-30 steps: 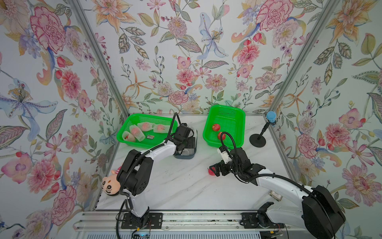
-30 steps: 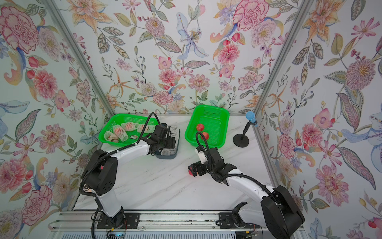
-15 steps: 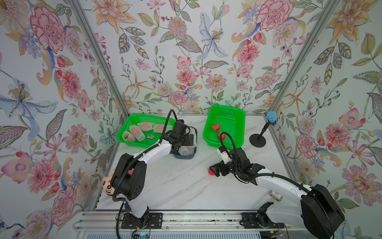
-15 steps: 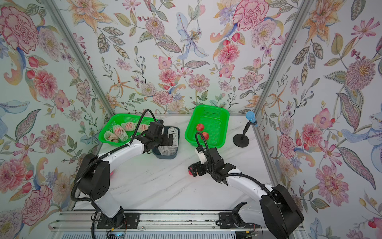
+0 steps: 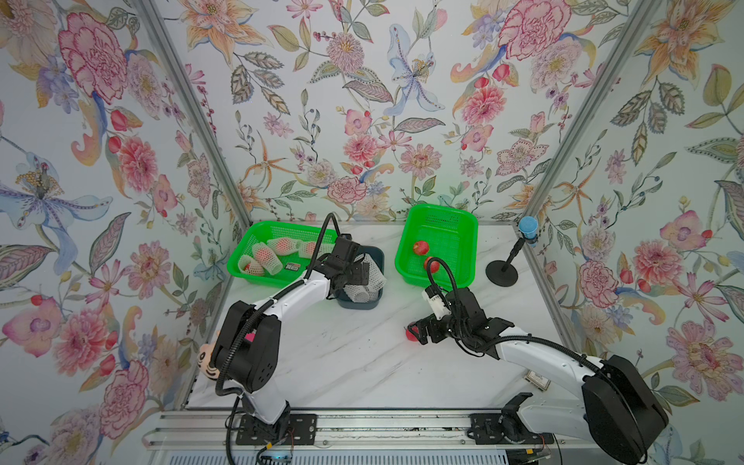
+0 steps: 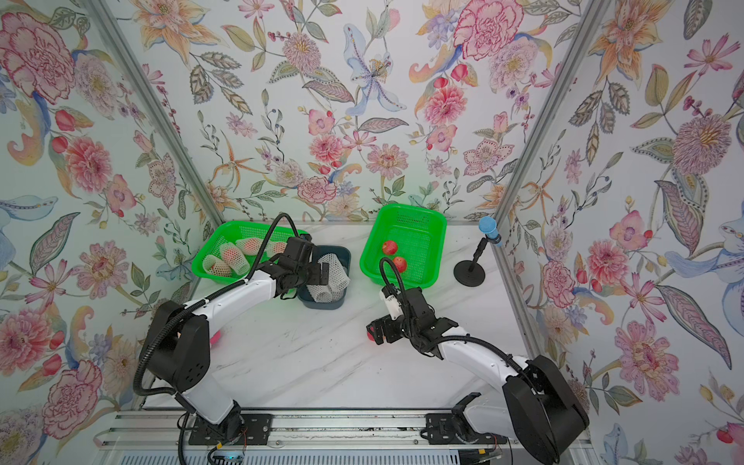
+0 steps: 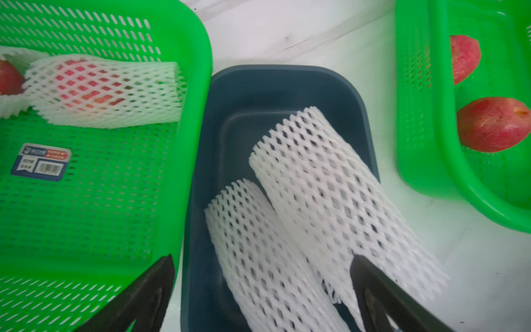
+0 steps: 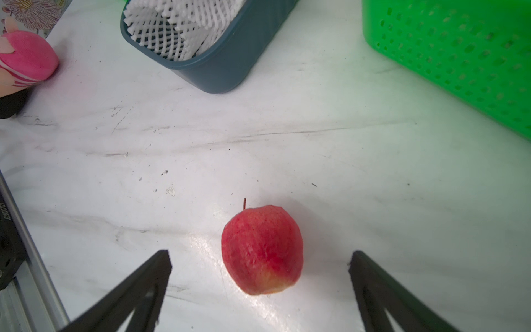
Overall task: Remove foam nets from apples
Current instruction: Pick up the apple from the center of the board.
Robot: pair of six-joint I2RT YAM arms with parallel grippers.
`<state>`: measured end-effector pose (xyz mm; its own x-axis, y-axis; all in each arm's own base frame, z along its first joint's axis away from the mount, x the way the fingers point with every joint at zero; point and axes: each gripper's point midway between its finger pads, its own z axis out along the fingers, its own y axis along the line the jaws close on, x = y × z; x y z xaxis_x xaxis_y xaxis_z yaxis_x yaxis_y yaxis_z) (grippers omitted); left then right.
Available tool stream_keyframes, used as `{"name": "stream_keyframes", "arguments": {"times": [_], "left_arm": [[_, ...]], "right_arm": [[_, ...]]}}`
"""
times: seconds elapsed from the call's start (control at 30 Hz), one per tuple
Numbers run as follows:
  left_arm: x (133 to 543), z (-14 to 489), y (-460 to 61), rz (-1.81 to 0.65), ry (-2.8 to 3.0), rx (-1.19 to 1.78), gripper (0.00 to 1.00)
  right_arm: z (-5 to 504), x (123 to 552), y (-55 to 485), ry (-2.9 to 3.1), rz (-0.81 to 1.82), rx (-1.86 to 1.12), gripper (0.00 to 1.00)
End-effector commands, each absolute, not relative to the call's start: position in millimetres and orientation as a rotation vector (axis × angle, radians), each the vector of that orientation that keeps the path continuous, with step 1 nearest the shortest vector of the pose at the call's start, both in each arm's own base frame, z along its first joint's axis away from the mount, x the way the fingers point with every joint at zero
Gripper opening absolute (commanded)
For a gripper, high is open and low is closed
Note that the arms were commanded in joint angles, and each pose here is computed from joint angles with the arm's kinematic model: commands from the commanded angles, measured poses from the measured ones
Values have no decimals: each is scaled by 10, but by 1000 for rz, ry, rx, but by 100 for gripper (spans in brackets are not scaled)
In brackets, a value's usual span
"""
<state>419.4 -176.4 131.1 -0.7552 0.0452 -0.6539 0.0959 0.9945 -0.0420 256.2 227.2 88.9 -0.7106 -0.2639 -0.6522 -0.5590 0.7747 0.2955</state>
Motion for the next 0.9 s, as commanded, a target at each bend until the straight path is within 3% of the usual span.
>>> {"name": "stream_keyframes", "arguments": {"times": [0.0,0.43,0.87], "left_arm": [[4122,1189,-1429,131,2475,81,99],[3960,1764,-1695,-156,2307,203,99],[3693,1921,-1610,-196,2269,232,99]], "right_arm": [[887,2580,2291,2380,634,-612,99],[649,2527,2235,2467,571,-613,99],[484,2569,2375,2489,609,-641,98]]}}
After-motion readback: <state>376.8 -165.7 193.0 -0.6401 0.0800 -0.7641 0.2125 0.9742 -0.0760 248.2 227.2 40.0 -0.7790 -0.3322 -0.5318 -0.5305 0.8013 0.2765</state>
